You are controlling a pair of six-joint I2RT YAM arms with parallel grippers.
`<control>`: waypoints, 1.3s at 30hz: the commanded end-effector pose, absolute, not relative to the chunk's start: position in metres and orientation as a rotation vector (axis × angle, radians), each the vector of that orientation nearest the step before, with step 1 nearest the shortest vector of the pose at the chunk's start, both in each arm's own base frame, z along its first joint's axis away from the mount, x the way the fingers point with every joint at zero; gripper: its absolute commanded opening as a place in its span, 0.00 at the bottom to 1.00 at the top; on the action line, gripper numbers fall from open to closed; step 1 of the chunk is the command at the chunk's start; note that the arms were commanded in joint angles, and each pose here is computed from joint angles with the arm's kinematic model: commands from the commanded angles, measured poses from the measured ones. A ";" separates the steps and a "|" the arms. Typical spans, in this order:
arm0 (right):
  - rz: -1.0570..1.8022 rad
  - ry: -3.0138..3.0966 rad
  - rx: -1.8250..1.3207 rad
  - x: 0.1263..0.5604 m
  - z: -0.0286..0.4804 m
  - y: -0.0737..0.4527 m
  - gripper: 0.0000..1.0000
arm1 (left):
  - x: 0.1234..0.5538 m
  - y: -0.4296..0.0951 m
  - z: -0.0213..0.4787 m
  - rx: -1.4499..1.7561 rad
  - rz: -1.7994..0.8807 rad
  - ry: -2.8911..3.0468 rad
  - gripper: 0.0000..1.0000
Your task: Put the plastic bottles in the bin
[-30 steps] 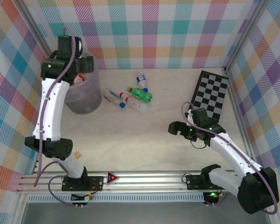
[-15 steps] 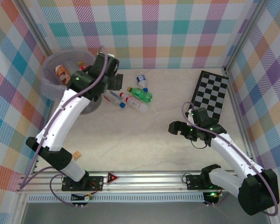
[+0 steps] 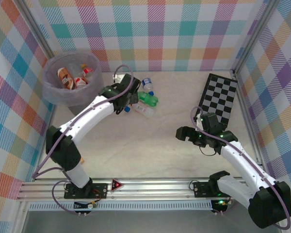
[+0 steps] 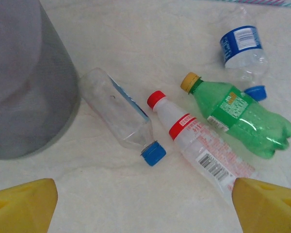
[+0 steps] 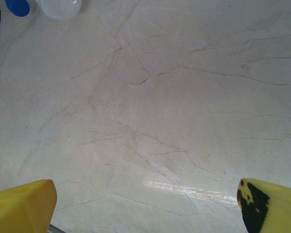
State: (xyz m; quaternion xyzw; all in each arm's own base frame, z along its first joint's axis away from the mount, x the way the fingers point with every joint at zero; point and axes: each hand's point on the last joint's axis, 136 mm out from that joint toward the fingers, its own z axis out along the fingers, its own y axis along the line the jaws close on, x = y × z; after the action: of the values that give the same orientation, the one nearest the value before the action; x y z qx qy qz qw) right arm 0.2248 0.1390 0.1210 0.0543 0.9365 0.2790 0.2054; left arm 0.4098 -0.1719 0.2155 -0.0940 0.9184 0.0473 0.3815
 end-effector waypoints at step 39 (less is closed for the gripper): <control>0.714 2.598 0.108 0.216 0.127 0.128 0.96 | 0.488 -0.111 0.064 -0.762 0.221 2.346 0.65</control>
State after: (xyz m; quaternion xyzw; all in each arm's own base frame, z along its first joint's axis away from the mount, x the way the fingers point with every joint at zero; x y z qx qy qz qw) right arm 0.2152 0.1310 0.1253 0.0473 0.9388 0.2651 0.2147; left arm 0.4891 -0.1138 0.0607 -0.2916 0.8949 0.0858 0.3268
